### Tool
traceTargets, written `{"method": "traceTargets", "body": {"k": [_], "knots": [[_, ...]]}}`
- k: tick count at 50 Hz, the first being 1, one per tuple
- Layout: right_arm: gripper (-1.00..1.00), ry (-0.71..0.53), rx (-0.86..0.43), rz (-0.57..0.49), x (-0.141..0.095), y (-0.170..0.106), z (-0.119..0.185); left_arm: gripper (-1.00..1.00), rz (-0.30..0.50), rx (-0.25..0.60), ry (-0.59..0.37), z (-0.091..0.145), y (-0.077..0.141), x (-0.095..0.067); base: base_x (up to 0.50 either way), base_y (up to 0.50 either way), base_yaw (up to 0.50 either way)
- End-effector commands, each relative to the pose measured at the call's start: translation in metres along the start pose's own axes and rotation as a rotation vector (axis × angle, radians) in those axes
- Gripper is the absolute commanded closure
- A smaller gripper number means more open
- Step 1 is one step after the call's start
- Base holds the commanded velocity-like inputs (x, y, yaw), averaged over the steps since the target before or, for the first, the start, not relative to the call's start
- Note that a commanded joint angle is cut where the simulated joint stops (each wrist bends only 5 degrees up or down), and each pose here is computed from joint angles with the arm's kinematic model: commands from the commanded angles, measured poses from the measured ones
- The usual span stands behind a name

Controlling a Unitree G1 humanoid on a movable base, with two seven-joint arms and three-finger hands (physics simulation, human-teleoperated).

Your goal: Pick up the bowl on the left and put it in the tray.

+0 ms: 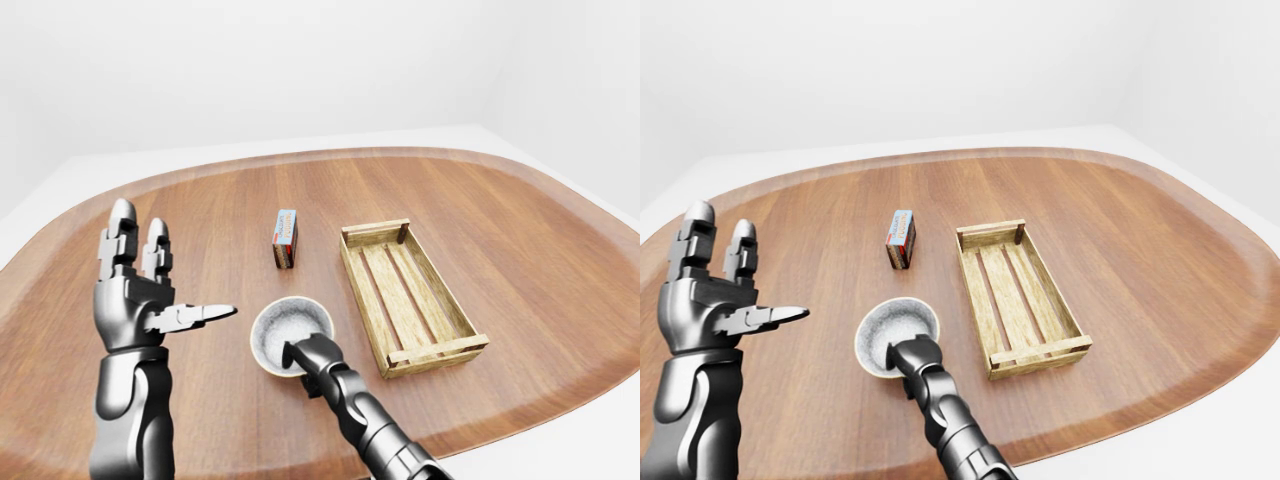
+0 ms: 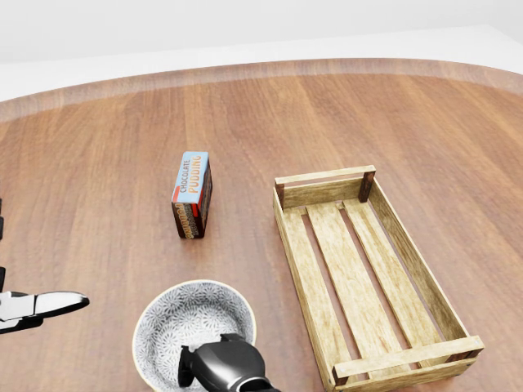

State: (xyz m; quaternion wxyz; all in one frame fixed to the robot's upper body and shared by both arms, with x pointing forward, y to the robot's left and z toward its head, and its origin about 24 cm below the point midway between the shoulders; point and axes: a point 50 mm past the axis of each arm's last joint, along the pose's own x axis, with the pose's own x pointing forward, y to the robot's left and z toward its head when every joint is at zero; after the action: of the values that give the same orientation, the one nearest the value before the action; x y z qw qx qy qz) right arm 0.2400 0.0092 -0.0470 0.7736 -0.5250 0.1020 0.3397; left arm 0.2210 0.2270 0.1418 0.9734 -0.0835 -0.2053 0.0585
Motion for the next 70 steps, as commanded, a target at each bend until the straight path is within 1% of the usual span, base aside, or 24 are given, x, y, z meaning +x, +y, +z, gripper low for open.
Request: {"method": "traceTargets", "body": {"k": [1,14,23,26,33,41,45,52,60,65,70], "knots": [[1.00,0.022,0.023,0.106,-0.005,0.025,-0.005,-1.00,-0.005,0.010,0.091,-0.021,-0.008,-0.006,0.00,0.00,0.00],[1.00,0.021,0.032,0.094,-0.005,0.018,-0.007,-1.00,-0.007,0.009,0.090,-0.020,-0.009,-0.007,0.00,0.00,0.00],[1.00,-0.029,0.013,0.074,-0.007,0.005,0.006,-1.00,-0.009,0.009,0.082,-0.018,-0.009,-0.008,0.00,0.00,0.00],[1.00,-0.049,0.000,0.064,-0.009,-0.001,0.011,-1.00,-0.009,0.009,0.087,-0.020,-0.009,-0.008,0.00,0.00,0.00],[1.00,-0.128,-0.022,0.019,-0.019,-0.026,0.030,-1.00,-0.010,0.009,0.084,-0.019,-0.009,-0.008,0.00,0.00,0.00],[1.00,-0.173,-0.060,-0.007,-0.028,-0.039,0.042,-1.00,-0.011,0.008,0.083,-0.019,-0.010,-0.008,0.00,0.00,0.00],[1.00,-0.177,-0.068,-0.016,-0.030,-0.043,0.043,-1.00,-0.012,0.009,0.086,-0.019,-0.011,-0.008,0.00,0.00,0.00],[1.00,-0.183,-0.090,-0.059,-0.034,-0.062,0.045,-1.00,-0.010,0.008,0.089,-0.020,-0.010,-0.008,0.00,0.00,0.00],[1.00,-0.196,-0.113,-0.085,-0.042,-0.075,0.049,-1.00,-0.011,0.009,0.093,-0.021,-0.010,-0.008,0.00,0.00,0.00],[1.00,-0.205,-0.108,-0.120,-0.048,-0.094,0.049,-1.00,-0.008,0.008,0.084,-0.019,-0.009,-0.008,0.00,0.00,0.00],[1.00,-0.194,-0.109,-0.145,-0.048,-0.111,0.045,-1.00,-0.009,0.009,0.088,-0.020,-0.010,-0.008,0.00,0.00,0.00]]}}
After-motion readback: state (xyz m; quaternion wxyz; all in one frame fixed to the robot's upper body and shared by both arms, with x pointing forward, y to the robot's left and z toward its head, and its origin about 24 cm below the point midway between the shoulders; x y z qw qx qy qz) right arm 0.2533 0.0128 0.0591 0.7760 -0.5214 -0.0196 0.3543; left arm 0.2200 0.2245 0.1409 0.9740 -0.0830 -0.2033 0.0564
